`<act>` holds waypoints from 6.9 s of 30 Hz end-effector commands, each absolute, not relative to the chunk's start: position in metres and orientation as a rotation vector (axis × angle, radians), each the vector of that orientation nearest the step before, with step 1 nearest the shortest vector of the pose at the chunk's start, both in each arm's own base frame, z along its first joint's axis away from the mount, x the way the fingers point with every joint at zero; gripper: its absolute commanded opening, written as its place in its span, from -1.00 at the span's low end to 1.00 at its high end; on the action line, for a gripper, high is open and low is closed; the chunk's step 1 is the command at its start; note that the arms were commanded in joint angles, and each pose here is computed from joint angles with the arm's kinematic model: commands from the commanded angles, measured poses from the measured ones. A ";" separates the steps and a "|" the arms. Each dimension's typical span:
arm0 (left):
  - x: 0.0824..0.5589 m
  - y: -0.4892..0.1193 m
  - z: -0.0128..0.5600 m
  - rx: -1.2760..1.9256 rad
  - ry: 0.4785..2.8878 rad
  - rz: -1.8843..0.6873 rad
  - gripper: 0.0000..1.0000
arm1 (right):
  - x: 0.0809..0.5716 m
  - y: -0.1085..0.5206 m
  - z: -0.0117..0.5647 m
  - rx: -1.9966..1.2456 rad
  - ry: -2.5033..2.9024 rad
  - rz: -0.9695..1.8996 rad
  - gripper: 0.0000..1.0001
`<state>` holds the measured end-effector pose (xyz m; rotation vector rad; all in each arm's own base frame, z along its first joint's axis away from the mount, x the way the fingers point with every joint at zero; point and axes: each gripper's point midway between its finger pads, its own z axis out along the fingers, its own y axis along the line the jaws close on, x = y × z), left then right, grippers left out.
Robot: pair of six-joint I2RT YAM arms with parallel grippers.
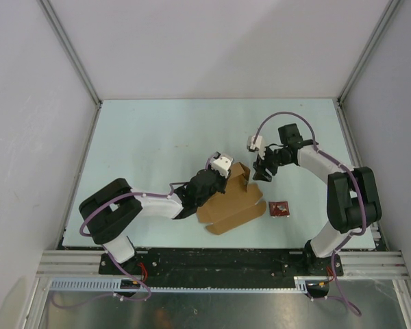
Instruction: Fold the paper box
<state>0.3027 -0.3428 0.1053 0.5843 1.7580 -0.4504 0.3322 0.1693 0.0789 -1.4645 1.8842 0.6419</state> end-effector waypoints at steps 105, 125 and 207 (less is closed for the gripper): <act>0.302 -0.332 0.128 0.591 1.739 -0.497 -0.34 | 0.366 0.243 0.088 -1.385 1.796 0.696 -0.67; 0.311 -0.329 0.126 0.585 1.747 -0.477 -0.35 | 0.361 0.239 0.081 -1.400 1.824 0.702 -0.20; 0.333 -0.396 0.080 0.772 1.846 -0.394 -0.44 | 0.359 0.145 0.156 -1.124 1.828 0.787 0.06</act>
